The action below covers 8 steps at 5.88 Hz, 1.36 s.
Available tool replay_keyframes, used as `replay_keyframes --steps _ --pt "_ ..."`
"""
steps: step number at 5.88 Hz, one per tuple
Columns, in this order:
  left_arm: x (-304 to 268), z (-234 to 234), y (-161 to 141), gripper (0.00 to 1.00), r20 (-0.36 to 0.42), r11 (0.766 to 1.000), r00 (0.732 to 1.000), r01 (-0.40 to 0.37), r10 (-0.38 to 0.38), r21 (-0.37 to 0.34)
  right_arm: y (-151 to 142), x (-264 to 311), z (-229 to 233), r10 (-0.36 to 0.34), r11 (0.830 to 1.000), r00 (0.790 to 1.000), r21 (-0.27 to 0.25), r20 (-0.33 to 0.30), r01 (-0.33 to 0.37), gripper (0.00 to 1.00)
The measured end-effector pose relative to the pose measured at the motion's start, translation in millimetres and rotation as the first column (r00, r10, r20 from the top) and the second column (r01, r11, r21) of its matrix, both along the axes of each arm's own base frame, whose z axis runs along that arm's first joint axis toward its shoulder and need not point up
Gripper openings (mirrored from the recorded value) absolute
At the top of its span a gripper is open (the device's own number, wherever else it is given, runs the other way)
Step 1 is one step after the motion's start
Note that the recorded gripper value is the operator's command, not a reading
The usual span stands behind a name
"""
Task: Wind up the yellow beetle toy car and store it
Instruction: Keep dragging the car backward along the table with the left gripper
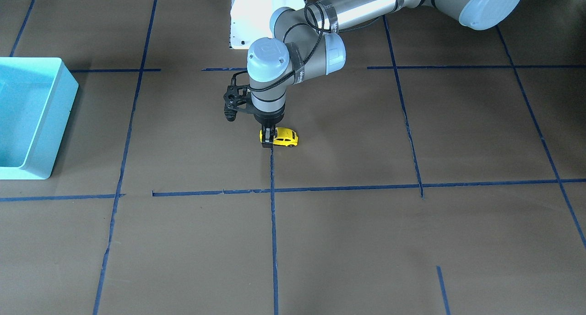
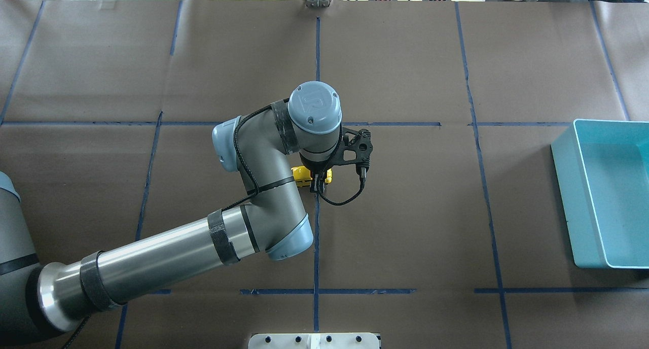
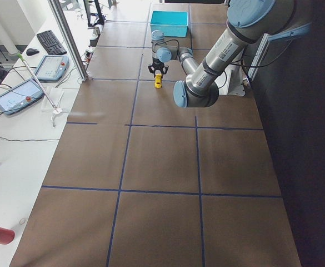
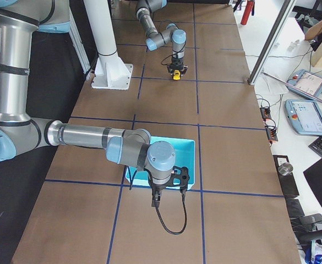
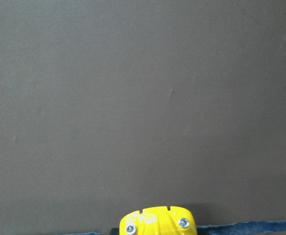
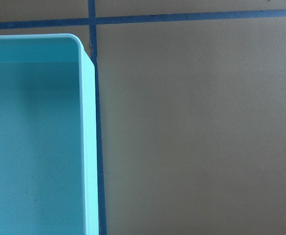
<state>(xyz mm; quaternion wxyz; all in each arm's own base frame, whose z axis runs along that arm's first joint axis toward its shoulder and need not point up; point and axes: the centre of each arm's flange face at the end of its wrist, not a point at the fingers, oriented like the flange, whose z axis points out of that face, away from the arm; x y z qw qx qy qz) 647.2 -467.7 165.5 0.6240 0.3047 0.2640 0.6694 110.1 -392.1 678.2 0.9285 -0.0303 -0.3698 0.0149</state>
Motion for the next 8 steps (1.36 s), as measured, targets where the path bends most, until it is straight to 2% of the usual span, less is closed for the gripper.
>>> replay_keyframes --steps 8 --pt "-30.6 43.3 -2.2 0.00 -0.010 1.000 1.000 -0.025 0.025 -0.010 -2.9 0.4 -6.9 -0.019 0.999 1.000 0.035 -0.002 0.019 1.00"
